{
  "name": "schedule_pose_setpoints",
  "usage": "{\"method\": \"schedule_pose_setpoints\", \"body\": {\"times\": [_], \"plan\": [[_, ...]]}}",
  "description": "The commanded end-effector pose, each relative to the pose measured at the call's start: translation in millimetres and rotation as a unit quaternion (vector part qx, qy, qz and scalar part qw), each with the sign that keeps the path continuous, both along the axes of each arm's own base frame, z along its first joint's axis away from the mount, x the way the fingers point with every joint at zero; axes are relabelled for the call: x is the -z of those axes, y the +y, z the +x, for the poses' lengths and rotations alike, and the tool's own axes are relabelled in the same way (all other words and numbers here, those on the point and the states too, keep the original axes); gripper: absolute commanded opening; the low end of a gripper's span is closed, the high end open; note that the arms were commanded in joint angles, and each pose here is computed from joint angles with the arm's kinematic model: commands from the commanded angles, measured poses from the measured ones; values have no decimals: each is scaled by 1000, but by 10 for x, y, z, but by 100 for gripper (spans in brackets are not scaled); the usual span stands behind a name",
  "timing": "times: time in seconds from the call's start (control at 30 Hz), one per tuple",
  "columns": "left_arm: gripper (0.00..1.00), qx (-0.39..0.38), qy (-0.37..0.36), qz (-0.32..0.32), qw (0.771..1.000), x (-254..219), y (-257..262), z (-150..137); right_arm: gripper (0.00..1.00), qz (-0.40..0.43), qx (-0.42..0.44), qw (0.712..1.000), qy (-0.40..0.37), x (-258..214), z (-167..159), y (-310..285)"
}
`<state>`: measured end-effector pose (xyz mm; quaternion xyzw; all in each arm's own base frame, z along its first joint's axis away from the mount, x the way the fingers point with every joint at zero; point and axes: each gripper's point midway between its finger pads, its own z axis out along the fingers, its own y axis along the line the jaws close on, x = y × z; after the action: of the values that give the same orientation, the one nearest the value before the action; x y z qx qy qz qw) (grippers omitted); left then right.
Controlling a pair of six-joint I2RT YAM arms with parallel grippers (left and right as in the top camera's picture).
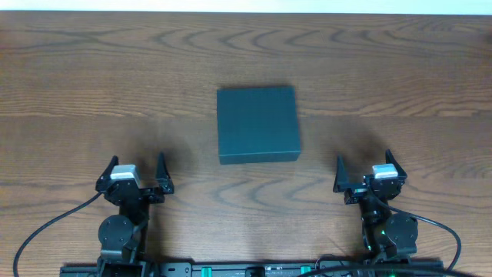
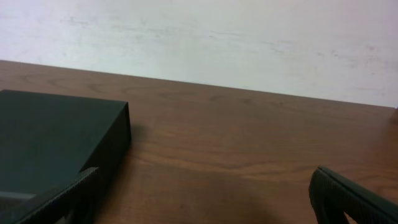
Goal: Pack container
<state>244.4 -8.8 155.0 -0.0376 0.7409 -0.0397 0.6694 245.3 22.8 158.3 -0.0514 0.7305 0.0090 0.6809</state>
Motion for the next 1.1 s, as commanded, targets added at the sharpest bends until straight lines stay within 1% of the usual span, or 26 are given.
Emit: {"method": "schedule_pose_setpoints", "body": {"times": [0.0, 0.2, 0.47, 1.07], "plan": [[98, 36, 27, -6, 999, 181, -122, -14, 99, 8, 6, 1000, 0, 8, 1, -27], [98, 39, 27, -4, 999, 181, -132, -15, 99, 8, 6, 1000, 0, 8, 1, -27], [98, 89, 16, 67, 994, 162, -270, -30, 99, 8, 6, 1000, 0, 9, 1, -27], [98, 86, 17, 64, 994, 164, -264, -28, 99, 8, 6, 1000, 0, 8, 1, -27]]}}
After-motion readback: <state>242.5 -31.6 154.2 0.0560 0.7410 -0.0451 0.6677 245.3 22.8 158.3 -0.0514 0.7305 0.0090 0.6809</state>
